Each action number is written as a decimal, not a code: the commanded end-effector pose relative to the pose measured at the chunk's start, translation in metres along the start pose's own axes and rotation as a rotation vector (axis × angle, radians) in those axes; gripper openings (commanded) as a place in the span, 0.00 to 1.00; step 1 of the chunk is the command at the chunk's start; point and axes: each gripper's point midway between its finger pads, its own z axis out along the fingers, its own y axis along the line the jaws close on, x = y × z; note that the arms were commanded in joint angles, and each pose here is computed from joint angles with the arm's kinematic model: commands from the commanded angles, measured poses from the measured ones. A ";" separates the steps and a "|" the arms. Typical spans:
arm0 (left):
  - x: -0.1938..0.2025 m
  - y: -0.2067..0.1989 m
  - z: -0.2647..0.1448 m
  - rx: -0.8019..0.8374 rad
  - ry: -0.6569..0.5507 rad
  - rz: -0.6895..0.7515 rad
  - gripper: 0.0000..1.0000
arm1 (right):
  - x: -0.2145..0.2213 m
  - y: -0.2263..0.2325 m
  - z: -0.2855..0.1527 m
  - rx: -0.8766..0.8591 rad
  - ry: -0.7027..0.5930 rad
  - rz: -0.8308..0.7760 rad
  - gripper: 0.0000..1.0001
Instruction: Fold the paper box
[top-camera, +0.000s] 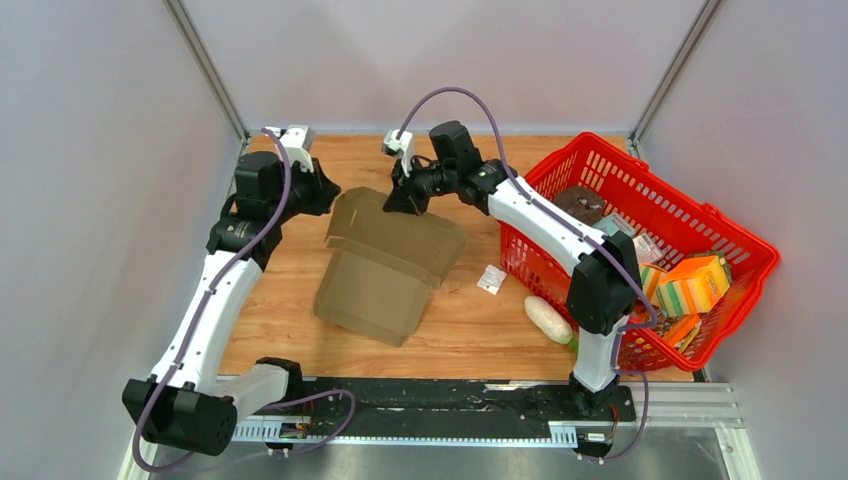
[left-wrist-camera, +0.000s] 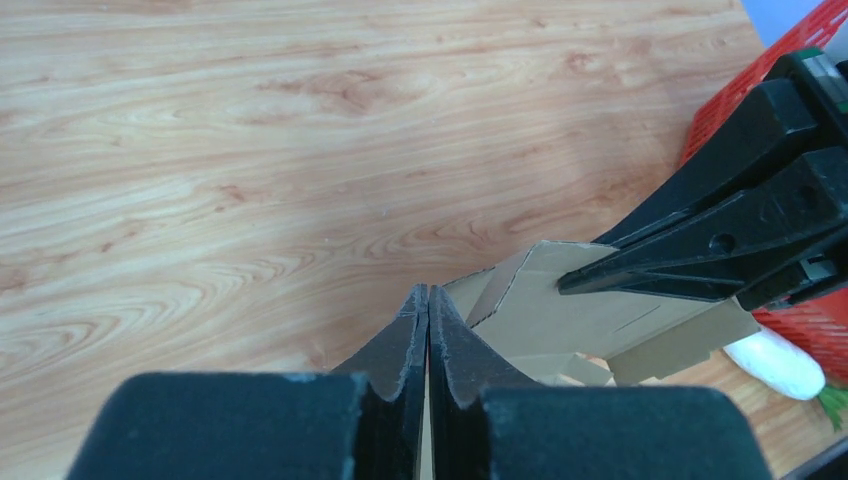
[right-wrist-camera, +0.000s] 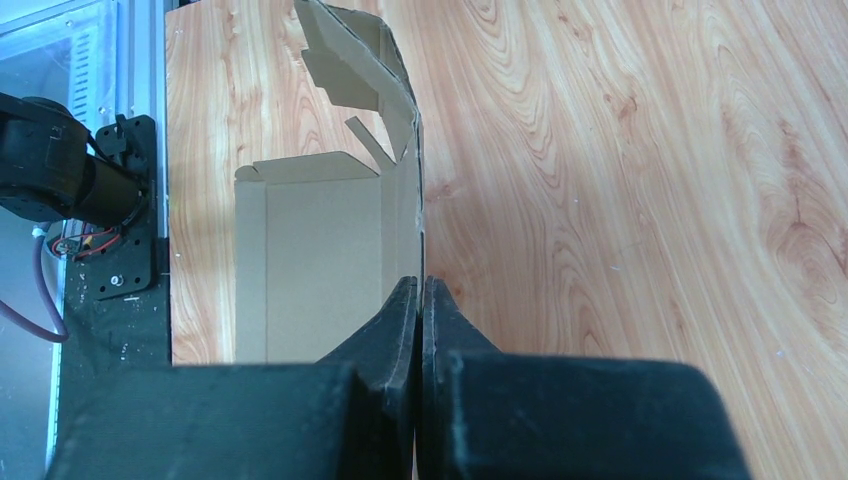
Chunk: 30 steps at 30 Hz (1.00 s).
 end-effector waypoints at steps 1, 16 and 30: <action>-0.005 -0.013 0.006 0.080 -0.021 0.014 0.04 | -0.037 0.015 -0.009 -0.003 -0.095 -0.052 0.00; 0.017 -0.051 0.015 0.245 0.025 0.013 0.03 | -0.036 0.021 0.002 -0.015 -0.085 -0.047 0.00; 0.027 -0.044 0.018 0.206 0.074 0.019 0.13 | -0.043 0.056 -0.014 -0.120 -0.142 -0.139 0.00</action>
